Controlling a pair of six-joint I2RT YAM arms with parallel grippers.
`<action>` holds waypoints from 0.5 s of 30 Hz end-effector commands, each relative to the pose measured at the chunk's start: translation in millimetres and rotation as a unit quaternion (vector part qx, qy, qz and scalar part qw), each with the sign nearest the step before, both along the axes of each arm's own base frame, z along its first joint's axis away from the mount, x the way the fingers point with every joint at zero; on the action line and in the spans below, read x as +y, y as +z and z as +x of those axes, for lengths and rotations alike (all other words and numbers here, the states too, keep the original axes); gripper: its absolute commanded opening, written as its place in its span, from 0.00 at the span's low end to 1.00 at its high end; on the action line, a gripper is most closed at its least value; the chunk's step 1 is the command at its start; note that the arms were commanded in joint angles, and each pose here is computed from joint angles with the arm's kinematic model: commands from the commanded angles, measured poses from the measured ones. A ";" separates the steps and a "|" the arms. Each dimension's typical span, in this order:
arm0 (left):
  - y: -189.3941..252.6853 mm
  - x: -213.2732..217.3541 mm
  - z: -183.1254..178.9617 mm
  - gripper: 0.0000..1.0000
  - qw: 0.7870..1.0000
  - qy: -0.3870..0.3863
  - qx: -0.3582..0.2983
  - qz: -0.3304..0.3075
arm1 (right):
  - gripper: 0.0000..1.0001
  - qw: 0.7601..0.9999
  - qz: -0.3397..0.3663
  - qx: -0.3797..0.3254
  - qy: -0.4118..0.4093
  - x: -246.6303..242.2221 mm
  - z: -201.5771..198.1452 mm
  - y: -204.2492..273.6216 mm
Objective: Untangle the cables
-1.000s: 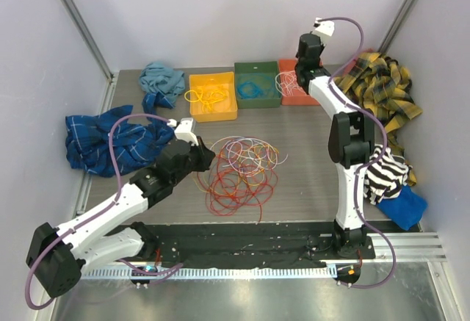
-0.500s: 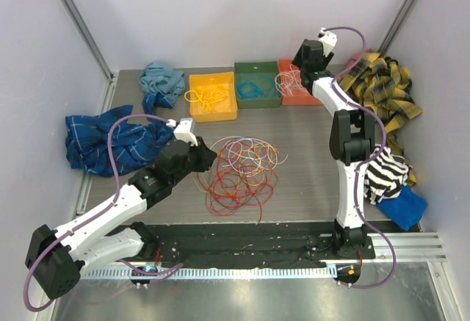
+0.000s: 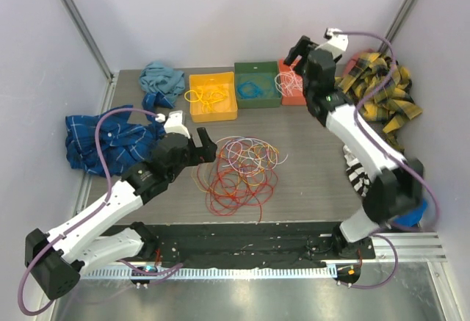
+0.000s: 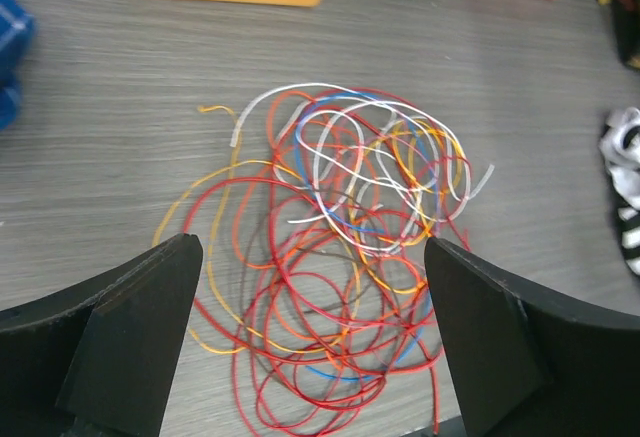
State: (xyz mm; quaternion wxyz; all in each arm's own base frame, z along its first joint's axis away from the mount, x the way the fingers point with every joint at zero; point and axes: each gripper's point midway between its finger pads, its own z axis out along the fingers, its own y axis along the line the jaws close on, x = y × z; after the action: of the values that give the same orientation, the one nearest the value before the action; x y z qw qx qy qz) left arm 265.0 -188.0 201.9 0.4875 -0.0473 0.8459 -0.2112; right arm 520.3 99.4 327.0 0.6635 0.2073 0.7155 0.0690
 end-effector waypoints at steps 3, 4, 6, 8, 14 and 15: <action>8.2 25.8 1.2 1.00 0.998 0.056 -0.001 0.028 | 0.82 0.998 0.018 -0.010 0.057 41.5 -111.1 -19.3; 6.6 26.9 0.2 1.00 0.998 0.057 0.002 0.030 | 0.82 0.998 0.019 -0.006 0.062 45.8 -124.2 -28.2; 1.8 28.4 -0.7 1.00 0.998 0.061 0.008 0.033 | 0.82 0.996 0.012 0.017 0.087 62.9 -160.6 -62.1; -3.3 30.2 -2.1 1.00 0.997 0.063 0.015 0.039 | 0.82 0.994 -0.006 0.035 0.101 71.4 -190.2 -85.7; -8.6 35.8 -3.8 1.00 0.996 0.076 0.022 0.045 | 0.84 0.988 -0.064 0.047 0.133 83.9 -228.7 -100.6; -9.4 36.9 -4.0 1.00 0.996 0.077 0.024 0.047 | 0.84 0.987 -0.069 0.048 0.139 87.5 -232.3 -100.0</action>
State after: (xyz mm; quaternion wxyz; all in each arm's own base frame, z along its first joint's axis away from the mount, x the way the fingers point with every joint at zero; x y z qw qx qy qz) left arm 259.0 -158.6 185.3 0.4735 -0.0756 0.8662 -0.1409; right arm 292.0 193.3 183.2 0.5794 0.0338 0.8080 0.1016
